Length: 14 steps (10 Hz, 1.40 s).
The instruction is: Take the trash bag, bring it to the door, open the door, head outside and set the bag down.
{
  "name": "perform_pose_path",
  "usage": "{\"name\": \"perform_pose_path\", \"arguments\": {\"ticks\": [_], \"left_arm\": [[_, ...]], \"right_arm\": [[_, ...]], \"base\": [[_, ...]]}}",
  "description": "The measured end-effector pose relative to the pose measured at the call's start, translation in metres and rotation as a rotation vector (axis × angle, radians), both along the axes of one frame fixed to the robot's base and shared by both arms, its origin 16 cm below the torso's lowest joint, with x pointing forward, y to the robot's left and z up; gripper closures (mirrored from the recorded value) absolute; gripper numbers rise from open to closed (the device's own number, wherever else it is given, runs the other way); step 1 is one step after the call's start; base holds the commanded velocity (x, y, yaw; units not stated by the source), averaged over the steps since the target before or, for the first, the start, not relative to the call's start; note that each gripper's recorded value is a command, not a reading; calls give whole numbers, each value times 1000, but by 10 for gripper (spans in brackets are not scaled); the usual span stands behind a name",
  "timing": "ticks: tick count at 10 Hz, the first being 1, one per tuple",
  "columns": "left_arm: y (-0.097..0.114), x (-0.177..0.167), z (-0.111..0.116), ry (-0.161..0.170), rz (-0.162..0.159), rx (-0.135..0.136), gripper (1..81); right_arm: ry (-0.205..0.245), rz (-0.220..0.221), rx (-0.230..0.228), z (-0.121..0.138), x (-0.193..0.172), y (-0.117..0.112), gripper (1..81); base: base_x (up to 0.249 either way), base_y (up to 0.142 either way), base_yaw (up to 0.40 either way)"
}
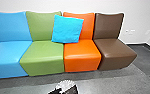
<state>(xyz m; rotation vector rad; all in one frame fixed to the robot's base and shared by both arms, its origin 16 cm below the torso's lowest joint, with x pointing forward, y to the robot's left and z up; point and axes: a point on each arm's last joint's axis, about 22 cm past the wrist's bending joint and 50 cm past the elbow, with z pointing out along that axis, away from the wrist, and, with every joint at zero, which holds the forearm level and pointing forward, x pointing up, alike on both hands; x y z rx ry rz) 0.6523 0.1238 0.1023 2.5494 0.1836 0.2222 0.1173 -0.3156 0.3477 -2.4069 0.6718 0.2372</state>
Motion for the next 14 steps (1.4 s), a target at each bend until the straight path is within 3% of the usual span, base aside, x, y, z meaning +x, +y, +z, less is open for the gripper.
{"name": "perform_pose_path", "arguments": {"ticks": [3, 5, 9, 11, 12, 14], "left_arm": [[2, 13, 65, -51, -6, -1, 811], [13, 10, 104, -63, -16, -1, 811], [34, 0, 202, -116, -59, -48, 811], [78, -29, 215, -93, -71, -28, 811], [98, -53, 216, -60, -75, -16, 811], [117, -104, 217, -4, -111, -7, 811]], "right_arm": [[-65, 2, 2, 27, 5, 2, 10], [-110, 1, 15, 40, 8, 11, 10], [-192, 9, 0, 66, 15, 9, 10], [-184, 14, -11, 80, 12, 4, 10], [-181, 13, -12, 89, 13, 4, 10], [-157, 13, -7, 107, 7, 8, 10]], "base": [[0, 0, 0], [0, 0, 0], [0, 0, 0], [0, 0, 0], [0, 0, 0], [0, 0, 0]]}}
